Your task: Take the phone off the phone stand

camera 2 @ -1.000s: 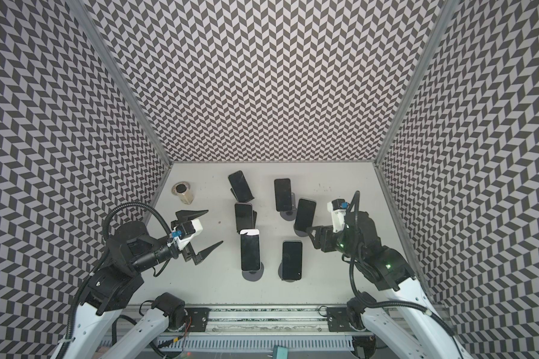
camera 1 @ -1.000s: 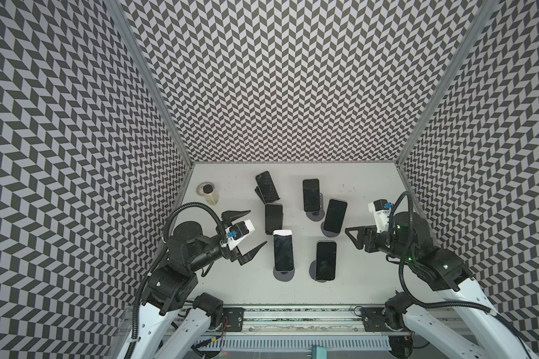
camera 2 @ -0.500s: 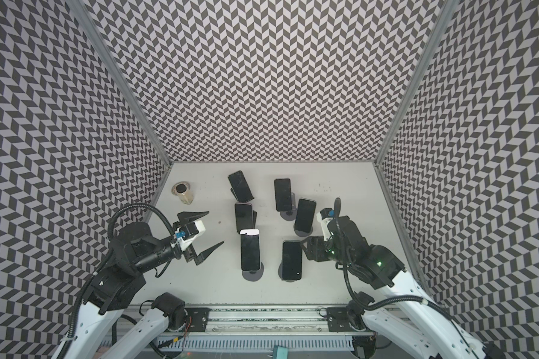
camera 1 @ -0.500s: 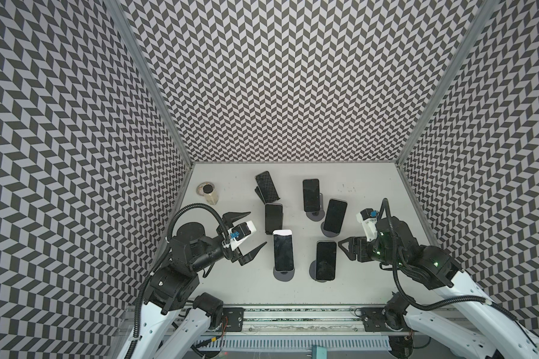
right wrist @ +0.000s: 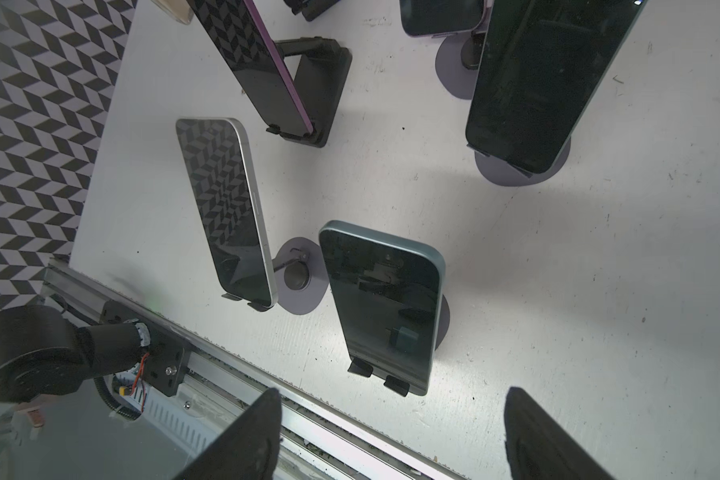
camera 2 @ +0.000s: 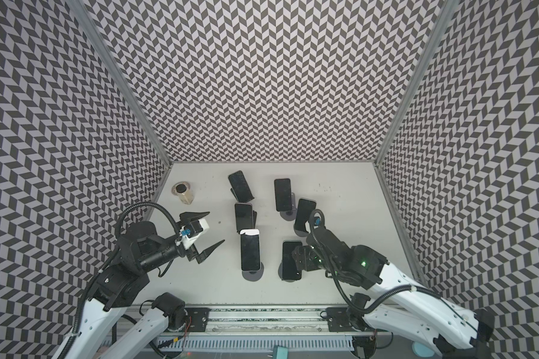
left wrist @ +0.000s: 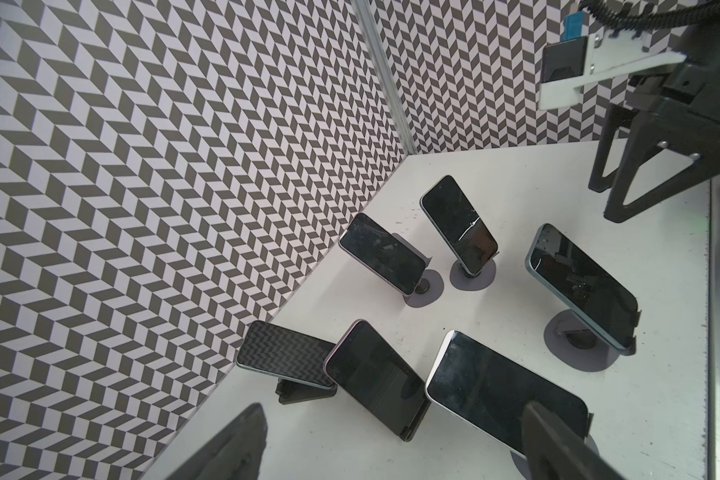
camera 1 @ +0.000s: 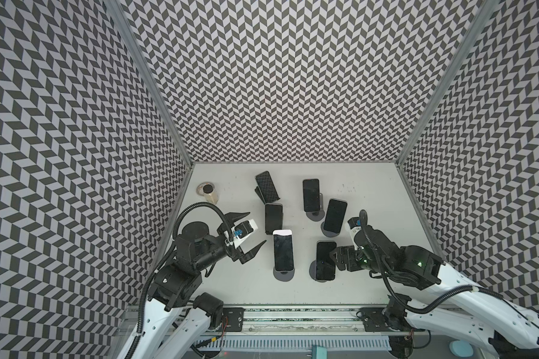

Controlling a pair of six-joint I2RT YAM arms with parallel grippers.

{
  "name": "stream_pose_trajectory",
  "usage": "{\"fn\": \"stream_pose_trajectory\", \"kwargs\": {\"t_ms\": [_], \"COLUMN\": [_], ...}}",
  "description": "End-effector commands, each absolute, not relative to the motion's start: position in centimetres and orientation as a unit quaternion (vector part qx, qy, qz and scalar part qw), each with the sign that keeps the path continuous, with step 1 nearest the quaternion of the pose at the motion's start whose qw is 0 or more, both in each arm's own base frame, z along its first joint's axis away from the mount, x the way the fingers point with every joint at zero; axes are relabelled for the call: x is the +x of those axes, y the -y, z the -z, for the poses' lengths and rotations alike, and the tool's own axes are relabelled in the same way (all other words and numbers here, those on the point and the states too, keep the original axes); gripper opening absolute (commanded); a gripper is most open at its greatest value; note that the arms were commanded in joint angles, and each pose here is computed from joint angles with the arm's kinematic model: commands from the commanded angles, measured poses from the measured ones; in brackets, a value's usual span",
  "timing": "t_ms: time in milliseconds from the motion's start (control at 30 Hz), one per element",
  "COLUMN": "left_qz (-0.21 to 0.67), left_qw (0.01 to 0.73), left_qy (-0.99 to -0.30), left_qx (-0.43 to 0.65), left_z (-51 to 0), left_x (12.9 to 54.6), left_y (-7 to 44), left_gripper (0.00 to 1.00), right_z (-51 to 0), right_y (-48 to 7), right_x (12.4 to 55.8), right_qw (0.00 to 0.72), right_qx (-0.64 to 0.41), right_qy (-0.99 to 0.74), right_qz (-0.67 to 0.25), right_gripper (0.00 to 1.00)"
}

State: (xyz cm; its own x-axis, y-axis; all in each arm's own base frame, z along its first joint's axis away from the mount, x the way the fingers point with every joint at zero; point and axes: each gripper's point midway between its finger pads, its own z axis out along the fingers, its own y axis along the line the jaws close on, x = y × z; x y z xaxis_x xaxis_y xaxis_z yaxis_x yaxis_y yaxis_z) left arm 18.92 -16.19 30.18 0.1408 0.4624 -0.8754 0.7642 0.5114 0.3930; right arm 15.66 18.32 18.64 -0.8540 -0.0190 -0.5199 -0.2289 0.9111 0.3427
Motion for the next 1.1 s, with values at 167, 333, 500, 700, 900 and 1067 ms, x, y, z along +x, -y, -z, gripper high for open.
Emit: {"fn": "stream_pose_trajectory", "kwargs": {"t_ms": [167, 333, 500, 700, 900, 1067], "left_qz": [0.128, 0.125, 0.133, 0.148, 0.151, 0.143], "left_qw": [0.585, 0.583, 0.580, 0.575, 0.577, 0.577], "left_qy": [-0.648, -0.654, -0.658, -0.663, -0.670, -0.662], "left_qx": [0.471, 0.467, 0.462, 0.455, 0.442, 0.456], "left_z": [-28.8, -28.0, -27.7, -27.1, -26.6, -26.4], "left_x": [19.3, 19.8, 20.1, 20.5, 21.2, 21.0], "left_y": [16.2, 16.3, 16.6, 17.3, 18.1, 19.0], "left_gripper": [0.95, 0.95, 0.95, 0.94, 0.92, 0.93], "right_z": [-18.8, -18.2, -17.2, -17.1, -18.7, -19.6], "right_y": [-18.7, -18.7, -17.8, -18.0, -18.6, -19.4], "right_x": [15.5, 15.0, 14.9, 14.9, 15.5, 16.2], "right_qw": [0.278, 0.274, 0.270, 0.273, 0.293, 0.311], "right_qx": [-0.037, -0.043, -0.034, -0.030, -0.043, -0.051], "right_qy": [-0.942, -0.947, -0.954, -0.953, -0.947, -0.941], "right_qz": [-0.184, -0.161, -0.124, -0.126, -0.127, -0.124], "right_gripper": [0.85, 0.88, 0.89, 0.89, 0.90, 0.90]}}
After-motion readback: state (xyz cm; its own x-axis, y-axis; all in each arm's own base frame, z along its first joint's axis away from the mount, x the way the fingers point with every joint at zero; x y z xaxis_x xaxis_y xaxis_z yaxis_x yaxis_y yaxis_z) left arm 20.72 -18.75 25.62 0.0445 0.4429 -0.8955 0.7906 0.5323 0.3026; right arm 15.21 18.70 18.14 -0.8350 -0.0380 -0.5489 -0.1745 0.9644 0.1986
